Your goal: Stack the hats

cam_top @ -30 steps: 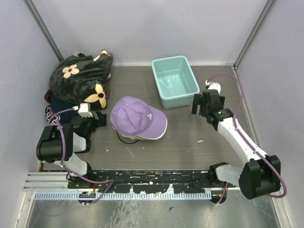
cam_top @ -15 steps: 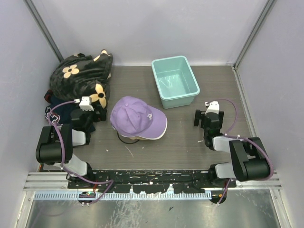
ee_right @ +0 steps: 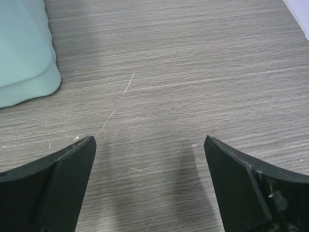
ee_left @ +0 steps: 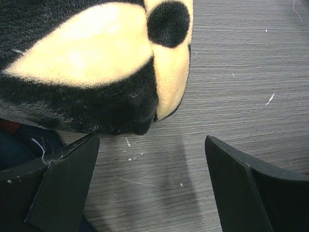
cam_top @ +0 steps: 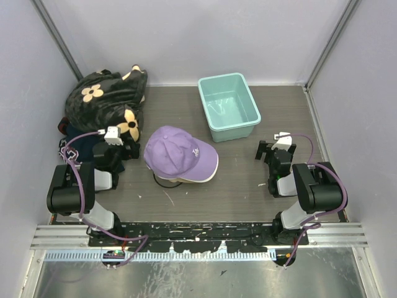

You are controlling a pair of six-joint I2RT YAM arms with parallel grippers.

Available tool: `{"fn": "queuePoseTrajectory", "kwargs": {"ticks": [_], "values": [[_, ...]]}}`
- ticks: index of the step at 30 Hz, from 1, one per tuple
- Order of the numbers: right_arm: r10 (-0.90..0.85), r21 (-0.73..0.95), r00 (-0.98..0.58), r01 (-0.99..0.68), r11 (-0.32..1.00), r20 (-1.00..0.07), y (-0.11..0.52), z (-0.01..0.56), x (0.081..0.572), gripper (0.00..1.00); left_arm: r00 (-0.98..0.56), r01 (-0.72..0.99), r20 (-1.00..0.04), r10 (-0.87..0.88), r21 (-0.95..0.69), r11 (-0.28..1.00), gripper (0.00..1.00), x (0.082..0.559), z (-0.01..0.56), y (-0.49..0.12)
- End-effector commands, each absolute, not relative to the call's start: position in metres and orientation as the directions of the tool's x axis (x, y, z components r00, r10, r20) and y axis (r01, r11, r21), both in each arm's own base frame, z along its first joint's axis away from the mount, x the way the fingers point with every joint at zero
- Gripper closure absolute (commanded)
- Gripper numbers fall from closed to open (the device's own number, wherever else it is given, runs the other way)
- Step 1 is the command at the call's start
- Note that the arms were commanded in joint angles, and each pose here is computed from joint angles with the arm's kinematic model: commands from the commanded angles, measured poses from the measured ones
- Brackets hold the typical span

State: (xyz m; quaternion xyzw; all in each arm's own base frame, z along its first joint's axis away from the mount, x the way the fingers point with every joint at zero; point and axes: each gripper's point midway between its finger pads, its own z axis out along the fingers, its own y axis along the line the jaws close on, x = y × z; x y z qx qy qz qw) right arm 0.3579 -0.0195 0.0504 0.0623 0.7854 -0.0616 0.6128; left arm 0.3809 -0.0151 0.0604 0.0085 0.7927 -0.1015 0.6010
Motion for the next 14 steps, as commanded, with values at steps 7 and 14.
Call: {"fn": "queuePoseTrajectory", "kwargs": {"ticks": [7,14], "values": [[0.009,-0.003,-0.126,0.092,0.996,-0.992,-0.006,0.083,0.375,0.00,-0.236,0.153,-0.968,-0.087,-0.125,0.980,0.02,0.387,0.074,-0.016],[0.011,0.000,-0.128,0.081,0.997,-0.992,-0.006,0.083,0.375,0.00,-0.235,0.153,-0.968,-0.086,-0.124,0.980,0.02,0.387,0.074,-0.016]]}}
